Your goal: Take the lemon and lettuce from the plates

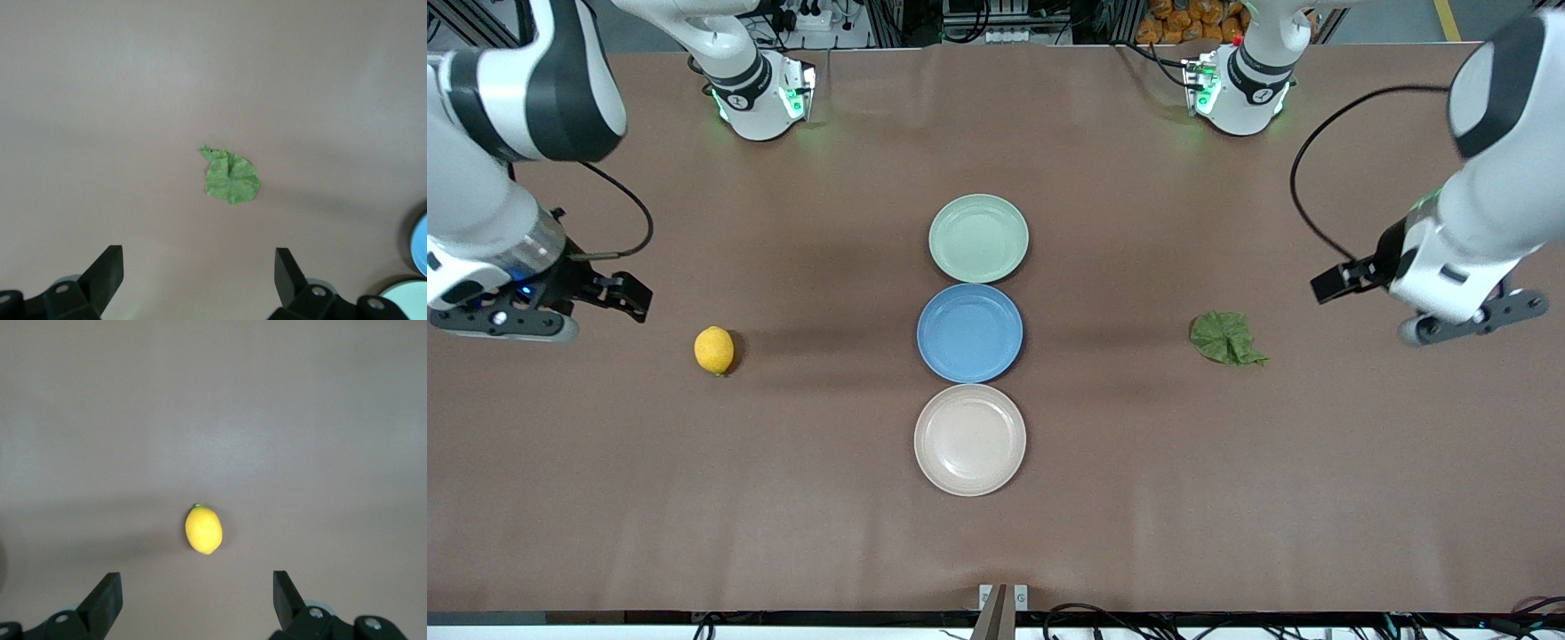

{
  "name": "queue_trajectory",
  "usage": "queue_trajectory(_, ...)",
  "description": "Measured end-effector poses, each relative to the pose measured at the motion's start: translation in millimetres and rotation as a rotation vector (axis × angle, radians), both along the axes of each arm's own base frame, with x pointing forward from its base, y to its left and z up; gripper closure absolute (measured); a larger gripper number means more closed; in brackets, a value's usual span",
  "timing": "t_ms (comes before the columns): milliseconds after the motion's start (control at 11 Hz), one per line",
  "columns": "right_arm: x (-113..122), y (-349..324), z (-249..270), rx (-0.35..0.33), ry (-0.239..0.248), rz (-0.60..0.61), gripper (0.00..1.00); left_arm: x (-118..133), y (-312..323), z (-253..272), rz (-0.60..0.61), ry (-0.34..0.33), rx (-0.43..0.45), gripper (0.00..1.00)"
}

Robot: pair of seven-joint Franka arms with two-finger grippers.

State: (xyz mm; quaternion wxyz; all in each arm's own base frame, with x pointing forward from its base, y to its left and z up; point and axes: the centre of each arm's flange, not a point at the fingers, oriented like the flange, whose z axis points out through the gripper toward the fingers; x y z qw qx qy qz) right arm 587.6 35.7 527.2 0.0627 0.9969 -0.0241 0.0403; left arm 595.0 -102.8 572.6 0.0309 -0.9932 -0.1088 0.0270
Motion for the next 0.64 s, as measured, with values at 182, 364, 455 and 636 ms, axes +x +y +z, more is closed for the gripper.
queue_trajectory(182,-11,5,33,0.053,0.0,0.006,0.0,-24,-2,52,-0.089,-0.085,-0.004,0.0)
queue_trajectory(364,-22,6,69,0.082,0.02,0.032,0.0,-46,-6,89,-0.234,-0.143,0.0,0.0)
queue_trajectory(455,-26,9,84,0.109,0.027,0.037,0.0,-52,-6,97,-0.267,-0.156,0.002,0.0)
queue_trajectory(636,-30,15,102,0.171,0.031,0.043,0.0,-54,-5,97,-0.321,-0.152,-0.012,0.0)
